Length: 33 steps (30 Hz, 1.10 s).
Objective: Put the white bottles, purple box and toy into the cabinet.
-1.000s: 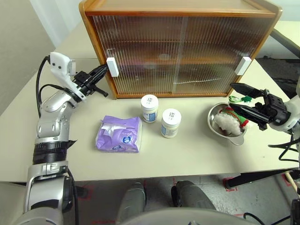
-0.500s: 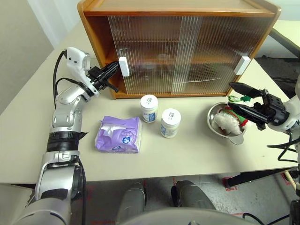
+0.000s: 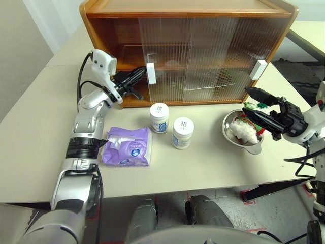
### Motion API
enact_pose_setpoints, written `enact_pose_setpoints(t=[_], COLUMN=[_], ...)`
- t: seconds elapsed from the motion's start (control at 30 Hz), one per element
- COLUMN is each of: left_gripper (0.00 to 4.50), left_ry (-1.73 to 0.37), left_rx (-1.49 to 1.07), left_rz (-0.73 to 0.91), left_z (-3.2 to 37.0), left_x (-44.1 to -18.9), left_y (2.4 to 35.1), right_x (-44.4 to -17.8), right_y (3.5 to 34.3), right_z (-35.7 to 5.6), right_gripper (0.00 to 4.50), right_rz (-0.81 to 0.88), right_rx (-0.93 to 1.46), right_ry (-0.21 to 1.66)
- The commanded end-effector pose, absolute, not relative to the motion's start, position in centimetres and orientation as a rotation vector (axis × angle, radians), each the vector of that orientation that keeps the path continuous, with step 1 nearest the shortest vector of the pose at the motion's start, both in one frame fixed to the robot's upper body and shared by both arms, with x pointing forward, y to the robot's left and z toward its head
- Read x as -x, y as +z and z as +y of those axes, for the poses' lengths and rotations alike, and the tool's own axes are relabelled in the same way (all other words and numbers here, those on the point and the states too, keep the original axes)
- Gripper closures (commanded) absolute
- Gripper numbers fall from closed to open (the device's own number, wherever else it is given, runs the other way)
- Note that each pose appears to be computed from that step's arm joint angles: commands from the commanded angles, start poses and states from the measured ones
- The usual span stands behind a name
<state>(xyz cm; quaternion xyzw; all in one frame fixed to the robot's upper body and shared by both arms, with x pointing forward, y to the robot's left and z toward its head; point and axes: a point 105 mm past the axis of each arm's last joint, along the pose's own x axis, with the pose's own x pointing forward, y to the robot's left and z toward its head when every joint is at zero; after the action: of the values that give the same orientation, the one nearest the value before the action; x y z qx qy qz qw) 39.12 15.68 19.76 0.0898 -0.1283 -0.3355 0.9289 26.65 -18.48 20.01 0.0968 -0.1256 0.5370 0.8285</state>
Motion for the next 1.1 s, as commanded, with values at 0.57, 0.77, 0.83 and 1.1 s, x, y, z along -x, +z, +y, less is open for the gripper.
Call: enact_pose_setpoints(t=[0.57, 0.77, 0.83, 1.1], left_gripper=[4.49, 4.49, 4.49, 4.49], left_ry=[-0.844, -0.884, -0.891, -0.895], left_rx=[-0.152, -0.145, -0.144, -0.142], left_rz=[-0.285, -0.289, -0.290, -0.292], left_z=[9.2, 7.7, 7.4, 7.4], left_x=[-40.7, -41.0, -41.0, -41.1], left_y=[20.6, 20.8, 20.8, 20.8], right_x=[-26.6, -26.3, -26.2, -26.2], right_y=[20.7, 20.6, 20.6, 20.6], right_z=[-18.4, -18.7, -18.7, -18.6], right_gripper=[0.00, 0.00, 0.00, 0.00], right_rz=[-0.273, -0.268, -0.267, -0.266], right_rx=[-0.155, -0.151, -0.152, -0.153], right_ry=[1.143, 1.122, 1.119, 1.115])
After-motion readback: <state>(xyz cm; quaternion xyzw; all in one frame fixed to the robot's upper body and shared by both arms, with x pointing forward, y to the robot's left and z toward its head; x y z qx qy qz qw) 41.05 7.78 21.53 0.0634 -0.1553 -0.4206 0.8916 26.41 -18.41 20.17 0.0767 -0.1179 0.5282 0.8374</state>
